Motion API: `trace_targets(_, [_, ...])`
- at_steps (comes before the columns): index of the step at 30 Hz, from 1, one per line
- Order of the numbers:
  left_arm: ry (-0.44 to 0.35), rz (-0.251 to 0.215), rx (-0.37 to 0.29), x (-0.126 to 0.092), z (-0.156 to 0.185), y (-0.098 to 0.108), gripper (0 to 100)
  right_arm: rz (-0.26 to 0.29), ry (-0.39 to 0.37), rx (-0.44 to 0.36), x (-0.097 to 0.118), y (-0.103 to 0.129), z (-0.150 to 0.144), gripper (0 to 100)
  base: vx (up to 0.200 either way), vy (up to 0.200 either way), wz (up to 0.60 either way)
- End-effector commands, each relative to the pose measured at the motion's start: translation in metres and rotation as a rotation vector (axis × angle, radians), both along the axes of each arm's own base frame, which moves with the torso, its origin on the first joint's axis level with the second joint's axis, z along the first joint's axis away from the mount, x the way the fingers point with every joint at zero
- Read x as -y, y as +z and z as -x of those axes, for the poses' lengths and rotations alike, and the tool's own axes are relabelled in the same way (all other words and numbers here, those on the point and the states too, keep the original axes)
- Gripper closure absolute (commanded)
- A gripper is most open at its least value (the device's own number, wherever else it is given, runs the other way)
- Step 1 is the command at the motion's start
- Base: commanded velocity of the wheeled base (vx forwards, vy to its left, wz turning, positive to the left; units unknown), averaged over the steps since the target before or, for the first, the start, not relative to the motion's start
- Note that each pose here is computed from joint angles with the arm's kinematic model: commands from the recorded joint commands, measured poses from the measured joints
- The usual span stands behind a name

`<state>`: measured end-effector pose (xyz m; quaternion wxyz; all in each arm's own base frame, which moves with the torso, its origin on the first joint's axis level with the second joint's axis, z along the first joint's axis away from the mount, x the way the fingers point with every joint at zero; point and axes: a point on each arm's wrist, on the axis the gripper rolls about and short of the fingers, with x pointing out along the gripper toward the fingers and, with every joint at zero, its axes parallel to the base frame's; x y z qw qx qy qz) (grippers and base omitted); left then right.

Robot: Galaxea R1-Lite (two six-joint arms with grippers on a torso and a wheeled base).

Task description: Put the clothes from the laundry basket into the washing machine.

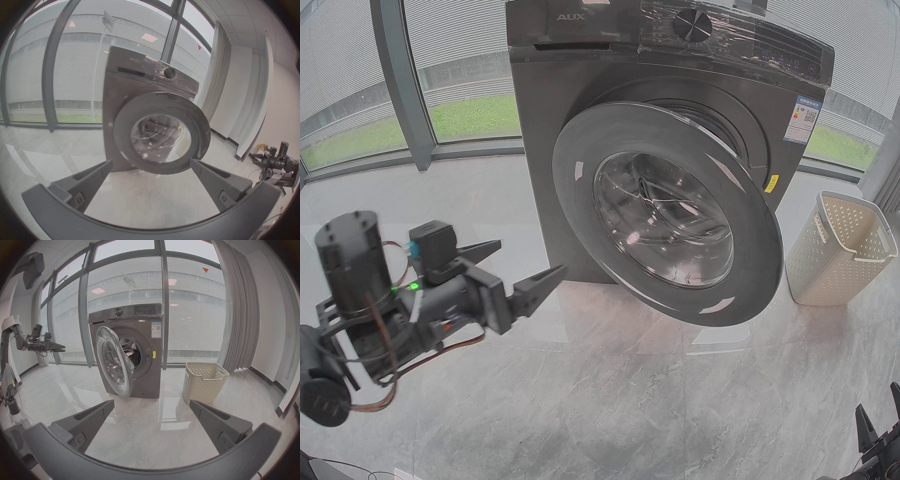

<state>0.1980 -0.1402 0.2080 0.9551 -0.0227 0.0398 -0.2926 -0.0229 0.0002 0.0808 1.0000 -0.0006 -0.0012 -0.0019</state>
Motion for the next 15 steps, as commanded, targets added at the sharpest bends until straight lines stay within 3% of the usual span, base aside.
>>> trace_targets(1, [0.313, -0.052, 0.111, -0.124, 0.145, -0.056, 0, 0.036, 0.013, -0.002, 0.0, -0.005, 0.0, 0, 0.0, 0.0, 0.0])
trace_targets(2, [0.367, -0.049, 0.116, -0.13, 0.153, -0.062, 0, 0.042, 0.023, 0.016, -0.001, -0.002, 0.0, 0, 0.0, 0.0, 0.0])
trace_targets(4, [0.455, -0.053, 0.13, -0.136, 0.167, -0.076, 0, 0.04, 0.045, 0.153, -0.001, 0.024, 0.008, 0, 0.0, 0.0, 0.0])
trace_targets(5, [0.485, -0.048, 0.141, -0.138, 0.174, -0.079, 0, 0.04, 0.058, 0.238, -0.001, 0.046, 0.015, 0, 0.0, 0.0, 0.0])
trace_targets(6, [0.485, -0.048, 0.141, -0.138, 0.174, -0.079, 0, 0.04, 0.058, 0.238, -0.001, 0.046, 0.015, 0, 0.0, 0.0, 0.0])
trace_targets(7, [0.492, -0.05, 0.137, -0.138, 0.183, -0.086, 0, 0.033, 0.081, 0.287, -0.001, 0.069, 0.021, 0, 0.0, 0.0, 0.0])
trace_targets(8, [0.486, -0.054, 0.128, -0.139, 0.193, -0.094, 0, 0.02, 0.126, 0.248, -0.001, 0.086, 0.016, 0, 0.0, 0.0, 0.0])
trace_targets(12, [0.487, -0.094, 0.043, -0.138, 0.21, -0.122, 0, 0.008, 0.271, 0.025, -0.004, 0.096, -0.022, 0, 0.0, 0.0, 0.0])
trace_targets(15, [0.486, -0.052, 0.091, -0.137, 0.217, -0.125, 0, 0.005, 0.329, -0.073, -0.008, 0.11, -0.056, 0, 0.0, 0.0, 0.0])
